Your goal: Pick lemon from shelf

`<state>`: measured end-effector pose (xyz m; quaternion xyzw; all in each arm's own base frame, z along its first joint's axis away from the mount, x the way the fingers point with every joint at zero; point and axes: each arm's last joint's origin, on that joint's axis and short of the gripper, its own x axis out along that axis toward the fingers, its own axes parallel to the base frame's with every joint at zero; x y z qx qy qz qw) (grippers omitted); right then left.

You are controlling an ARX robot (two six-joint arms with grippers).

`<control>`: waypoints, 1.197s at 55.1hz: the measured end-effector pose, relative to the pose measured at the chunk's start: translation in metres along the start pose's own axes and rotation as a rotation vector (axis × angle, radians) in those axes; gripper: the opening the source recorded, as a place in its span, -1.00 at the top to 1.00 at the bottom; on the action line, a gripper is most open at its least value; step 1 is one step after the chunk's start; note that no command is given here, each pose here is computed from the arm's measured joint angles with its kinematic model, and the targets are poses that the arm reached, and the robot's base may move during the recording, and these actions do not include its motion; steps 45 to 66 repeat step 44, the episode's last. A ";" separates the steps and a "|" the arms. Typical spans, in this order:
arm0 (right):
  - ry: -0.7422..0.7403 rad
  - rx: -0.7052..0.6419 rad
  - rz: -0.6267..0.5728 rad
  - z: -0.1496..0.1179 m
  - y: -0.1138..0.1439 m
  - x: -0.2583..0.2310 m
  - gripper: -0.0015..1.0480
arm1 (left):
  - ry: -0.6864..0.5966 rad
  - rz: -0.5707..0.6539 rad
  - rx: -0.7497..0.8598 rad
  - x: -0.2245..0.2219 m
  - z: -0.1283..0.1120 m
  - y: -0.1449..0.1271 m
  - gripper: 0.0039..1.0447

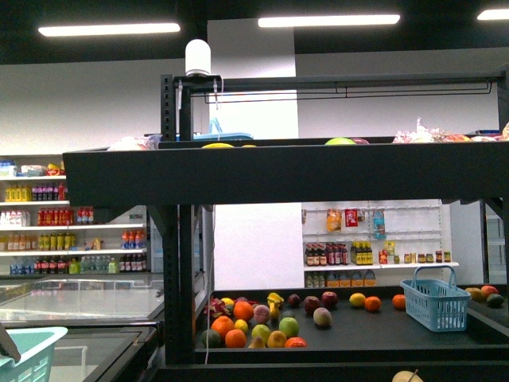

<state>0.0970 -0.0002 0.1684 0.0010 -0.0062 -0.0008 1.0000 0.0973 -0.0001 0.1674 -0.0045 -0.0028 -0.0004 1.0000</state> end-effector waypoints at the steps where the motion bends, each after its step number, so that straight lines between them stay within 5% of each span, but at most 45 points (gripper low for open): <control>1: 0.000 0.000 0.000 0.000 0.000 0.000 -0.85 | 0.000 0.000 0.000 0.000 0.000 0.000 -0.86; 66: 0.000 0.000 0.000 0.000 0.000 0.000 -0.85 | 0.000 0.000 0.000 0.000 0.000 0.000 -0.86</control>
